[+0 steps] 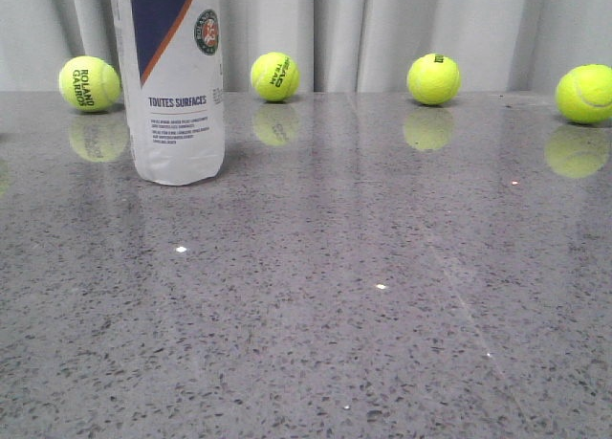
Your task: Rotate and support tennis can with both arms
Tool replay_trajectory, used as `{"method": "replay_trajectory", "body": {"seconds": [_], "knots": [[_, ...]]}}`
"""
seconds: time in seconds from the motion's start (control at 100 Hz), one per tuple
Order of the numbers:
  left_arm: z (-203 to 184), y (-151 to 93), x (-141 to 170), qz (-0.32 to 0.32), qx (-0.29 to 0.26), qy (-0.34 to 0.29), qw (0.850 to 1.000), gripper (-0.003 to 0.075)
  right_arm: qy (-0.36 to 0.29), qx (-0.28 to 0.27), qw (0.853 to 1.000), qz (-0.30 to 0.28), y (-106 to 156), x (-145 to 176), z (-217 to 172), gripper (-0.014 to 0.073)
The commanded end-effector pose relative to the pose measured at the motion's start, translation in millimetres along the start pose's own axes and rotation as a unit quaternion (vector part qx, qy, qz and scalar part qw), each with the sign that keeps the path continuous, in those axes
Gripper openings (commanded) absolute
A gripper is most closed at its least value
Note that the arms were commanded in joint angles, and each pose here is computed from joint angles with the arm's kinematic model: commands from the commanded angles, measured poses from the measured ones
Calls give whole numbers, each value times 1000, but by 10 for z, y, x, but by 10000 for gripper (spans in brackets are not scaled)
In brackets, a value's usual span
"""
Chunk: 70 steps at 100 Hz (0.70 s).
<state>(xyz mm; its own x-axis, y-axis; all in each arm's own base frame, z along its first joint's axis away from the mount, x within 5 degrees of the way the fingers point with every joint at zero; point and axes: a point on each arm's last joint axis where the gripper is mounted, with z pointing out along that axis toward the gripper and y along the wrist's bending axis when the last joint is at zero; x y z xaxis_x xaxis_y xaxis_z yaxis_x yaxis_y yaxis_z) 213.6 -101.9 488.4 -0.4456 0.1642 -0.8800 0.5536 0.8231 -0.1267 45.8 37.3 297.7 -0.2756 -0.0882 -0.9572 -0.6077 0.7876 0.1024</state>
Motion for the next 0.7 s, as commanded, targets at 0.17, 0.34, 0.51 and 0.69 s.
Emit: {"method": "replay_trajectory", "body": {"seconds": [0.17,0.34,0.51,0.69], "knots": [[-518,-108,368,-6,-24,-138,990,-20,-50,-2,999,-5,10,-145,-25,-67],[-591,-107,780,-16,-34,-155,987,-20,-50,-2,999,-5,10,-145,-25,-67],[-648,-108,1126,-22,-41,-168,985,-20,-50,-2,999,-5,10,-145,-25,-67],[-565,-74,1384,-18,-50,-137,989,-20,-50,-2,999,-5,10,-145,-25,-67]]}}
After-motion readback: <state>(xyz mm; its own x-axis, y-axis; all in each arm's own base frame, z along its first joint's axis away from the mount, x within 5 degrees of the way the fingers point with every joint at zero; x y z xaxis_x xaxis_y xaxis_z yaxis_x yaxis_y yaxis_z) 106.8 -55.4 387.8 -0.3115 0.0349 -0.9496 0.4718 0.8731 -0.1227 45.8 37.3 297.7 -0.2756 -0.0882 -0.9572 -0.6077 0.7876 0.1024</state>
